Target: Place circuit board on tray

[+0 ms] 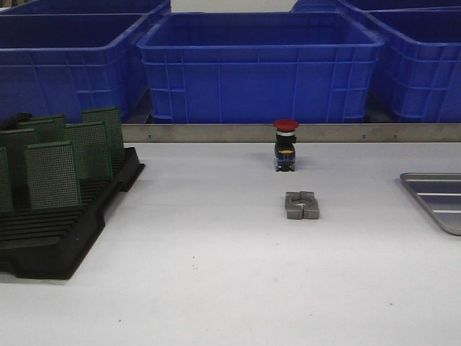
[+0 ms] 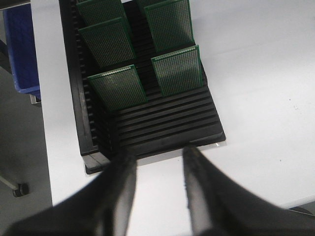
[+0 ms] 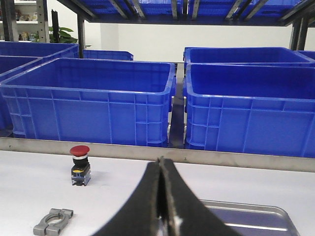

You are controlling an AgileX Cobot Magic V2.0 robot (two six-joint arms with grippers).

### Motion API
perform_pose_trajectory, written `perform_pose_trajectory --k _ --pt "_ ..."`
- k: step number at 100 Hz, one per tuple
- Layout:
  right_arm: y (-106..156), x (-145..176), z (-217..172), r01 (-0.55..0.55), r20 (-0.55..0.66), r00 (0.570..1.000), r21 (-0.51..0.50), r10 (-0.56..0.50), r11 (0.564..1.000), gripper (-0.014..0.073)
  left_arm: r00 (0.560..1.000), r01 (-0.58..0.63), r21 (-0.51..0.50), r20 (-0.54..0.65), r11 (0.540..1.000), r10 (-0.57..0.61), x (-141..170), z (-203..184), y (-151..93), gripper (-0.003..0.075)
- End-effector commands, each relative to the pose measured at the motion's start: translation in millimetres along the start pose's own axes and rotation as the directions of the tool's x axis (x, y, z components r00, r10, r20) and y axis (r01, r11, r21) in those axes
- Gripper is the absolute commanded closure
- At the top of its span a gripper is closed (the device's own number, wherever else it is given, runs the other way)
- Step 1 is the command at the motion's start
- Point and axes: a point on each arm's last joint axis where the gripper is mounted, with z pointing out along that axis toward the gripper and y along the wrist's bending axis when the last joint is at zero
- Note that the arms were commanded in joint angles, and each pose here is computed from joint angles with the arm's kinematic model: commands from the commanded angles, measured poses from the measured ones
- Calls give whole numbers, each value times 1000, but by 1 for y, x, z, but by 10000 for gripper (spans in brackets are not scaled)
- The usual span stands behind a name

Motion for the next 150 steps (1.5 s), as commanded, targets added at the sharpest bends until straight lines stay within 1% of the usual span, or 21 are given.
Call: perform_pose_trajectory --k 1,5,9,23,27,36,42,48,58,70,78,85,99,106,117,127,138,145,150 --pt "0 -13 -2 -1 114 994 -2 1 1000 661 995 4 -4 97 1000 -4 -12 -10 0 220" --pt "0 -13 -2 -1 114 994 -2 1 1000 661 995 4 -4 97 1000 -4 -12 -10 0 170" --pt "0 -13 -2 -1 114 994 -2 1 1000 661 995 6 -3 103 1000 -6 -13 -10 0 151" --pt "0 -13 -2 -1 114 994 -2 1 1000 661 986 50 55 154 997 -57 -18 -10 -5 153" --pt "0 -13 -2 -1 114 994 -2 1 1000 661 984 48 58 169 997 -57 -20 -10 -5 153" --pt "0 -13 -2 -1 114 994 -2 1 1000 661 985 -20 50 170 999 11 -27 -10 -4 153" --pt "0 -13 -2 -1 114 994 -2 1 1000 661 989 -26 57 149 998 17 -35 -7 -3 153" --pt "0 -13 -2 -1 114 994 -2 1 1000 661 990 -69 65 124 995 60 -46 -6 -2 153" --pt "0 -13 -2 -1 114 994 -2 1 1000 661 988 -147 115 61 982 141 -66 4 -1 153" --pt "0 -13 -2 -1 114 994 -2 1 1000 661 959 -279 204 10 938 283 -90 18 -1 153" --pt "0 -13 -2 -1 114 994 -2 1 1000 661 916 -383 265 -15 885 401 -103 28 0 153" --pt "0 -13 -2 -1 114 994 -2 1 1000 661 878 -443 313 -36 840 477 -112 41 2 153" --pt "0 -13 -2 -1 114 994 -2 1 1000 661 836 -505 345 -31 791 547 -124 68 7 153" --pt "0 -13 -2 -1 114 994 -2 1 1000 661 816 -526 368 -38 767 577 -123 81 9 153" --pt "0 -13 -2 -1 114 994 -2 1 1000 661 808 -516 399 -66 758 585 -121 100 12 153" --pt "0 -13 -2 -1 114 994 -2 1 1000 661 776 -545 430 -66 720 627 -119 116 14 153" --pt "0 -13 -2 -1 114 994 -2 1 1000 661 773 -539 476 -48 695 632 -118 132 12 153" --pt "0 -13 -2 -1 114 994 -2 1 1000 661 770 -543 504 -20 671 638 -118 142 11 153" --pt "0 -13 -2 -1 114 994 -2 1 1000 661 757 -558 518 -3 648 654 -117 148 11 153"
